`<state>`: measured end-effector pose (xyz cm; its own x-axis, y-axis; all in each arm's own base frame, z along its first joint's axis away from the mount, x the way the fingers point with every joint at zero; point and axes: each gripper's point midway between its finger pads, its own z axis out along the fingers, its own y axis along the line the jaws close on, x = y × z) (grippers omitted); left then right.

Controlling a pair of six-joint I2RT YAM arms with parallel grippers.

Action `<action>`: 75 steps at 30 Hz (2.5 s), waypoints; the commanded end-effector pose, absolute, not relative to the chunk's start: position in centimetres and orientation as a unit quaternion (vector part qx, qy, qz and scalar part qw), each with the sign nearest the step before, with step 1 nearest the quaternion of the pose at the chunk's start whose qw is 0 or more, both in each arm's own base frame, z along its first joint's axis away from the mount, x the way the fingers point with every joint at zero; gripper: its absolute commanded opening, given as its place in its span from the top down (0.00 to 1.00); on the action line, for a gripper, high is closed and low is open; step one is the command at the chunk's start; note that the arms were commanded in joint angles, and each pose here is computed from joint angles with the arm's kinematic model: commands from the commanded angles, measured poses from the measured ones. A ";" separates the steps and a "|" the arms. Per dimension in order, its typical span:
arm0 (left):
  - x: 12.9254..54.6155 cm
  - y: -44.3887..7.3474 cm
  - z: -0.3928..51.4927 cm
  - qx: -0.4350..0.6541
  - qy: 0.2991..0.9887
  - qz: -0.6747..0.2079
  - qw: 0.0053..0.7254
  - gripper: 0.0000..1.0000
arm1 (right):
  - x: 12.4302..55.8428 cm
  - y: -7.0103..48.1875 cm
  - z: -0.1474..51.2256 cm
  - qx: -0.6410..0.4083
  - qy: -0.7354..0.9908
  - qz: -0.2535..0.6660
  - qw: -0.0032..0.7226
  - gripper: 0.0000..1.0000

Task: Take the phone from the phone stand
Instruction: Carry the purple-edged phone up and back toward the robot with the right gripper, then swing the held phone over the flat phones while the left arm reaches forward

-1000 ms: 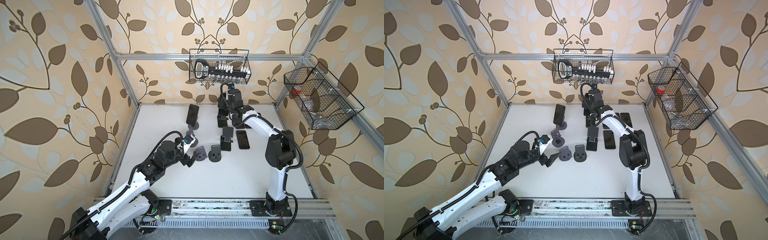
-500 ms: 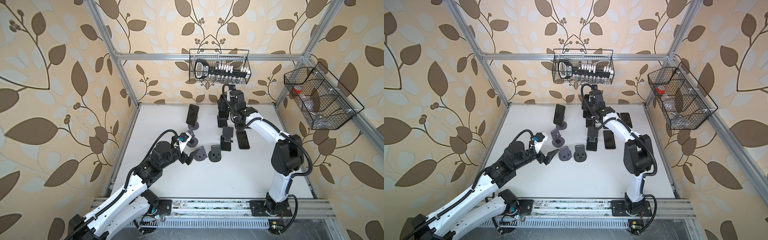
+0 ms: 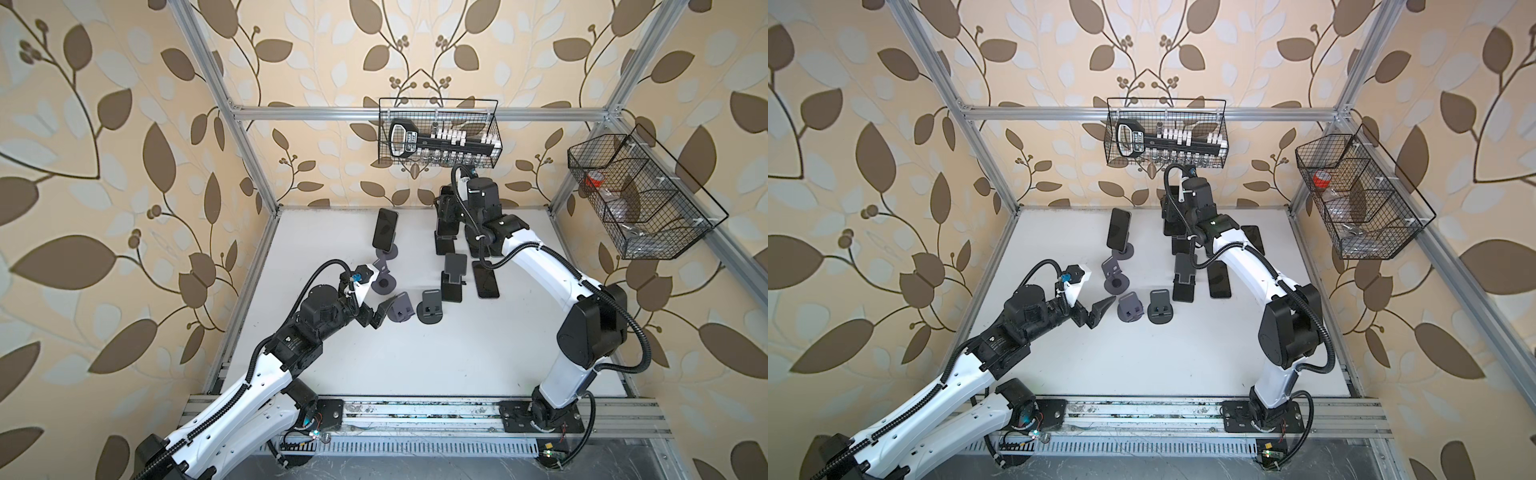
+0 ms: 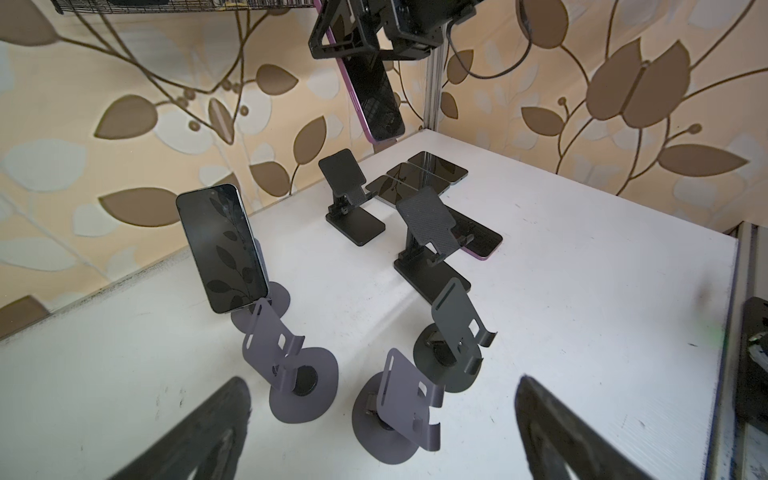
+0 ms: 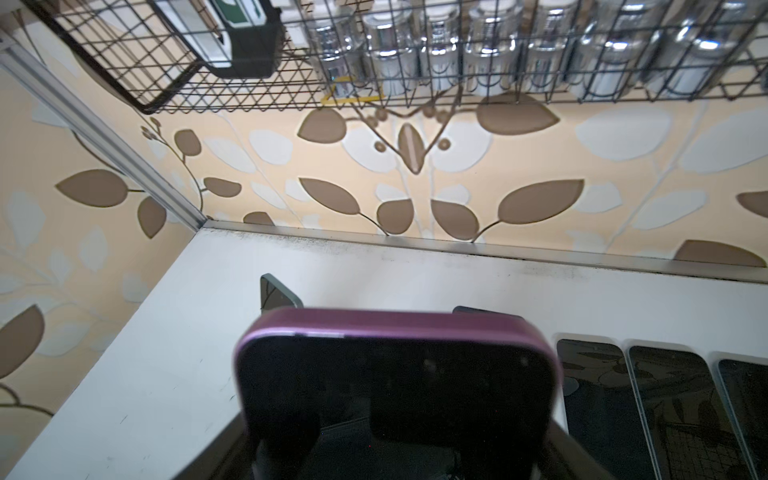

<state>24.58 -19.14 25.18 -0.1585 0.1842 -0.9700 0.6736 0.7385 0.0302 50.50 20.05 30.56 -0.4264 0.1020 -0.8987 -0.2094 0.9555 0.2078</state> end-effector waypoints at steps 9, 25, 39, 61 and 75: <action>24.9 -18.7 26.2 0.263 0.730 -0.225 0.589 0.01 | 44.2 20.4 32.4 -0.061 0.826 0.213 0.518 0.43; 24.6 -19.8 28.1 0.273 0.725 -0.256 0.578 0.01 | 38.1 17.9 31.6 -0.082 0.824 0.205 0.521 0.50; 24.2 -21.5 28.9 0.279 0.729 -0.292 0.553 0.04 | 34.5 16.0 29.8 -0.121 0.825 0.171 0.525 0.52; 25.3 -27.5 29.3 0.337 0.709 -0.327 0.526 0.03 | 31.9 11.4 27.0 -0.097 0.865 0.125 0.477 0.56; 24.6 -30.3 28.9 0.371 0.701 -0.366 0.487 0.03 | 33.5 6.6 24.2 -0.046 0.895 0.085 0.436 0.56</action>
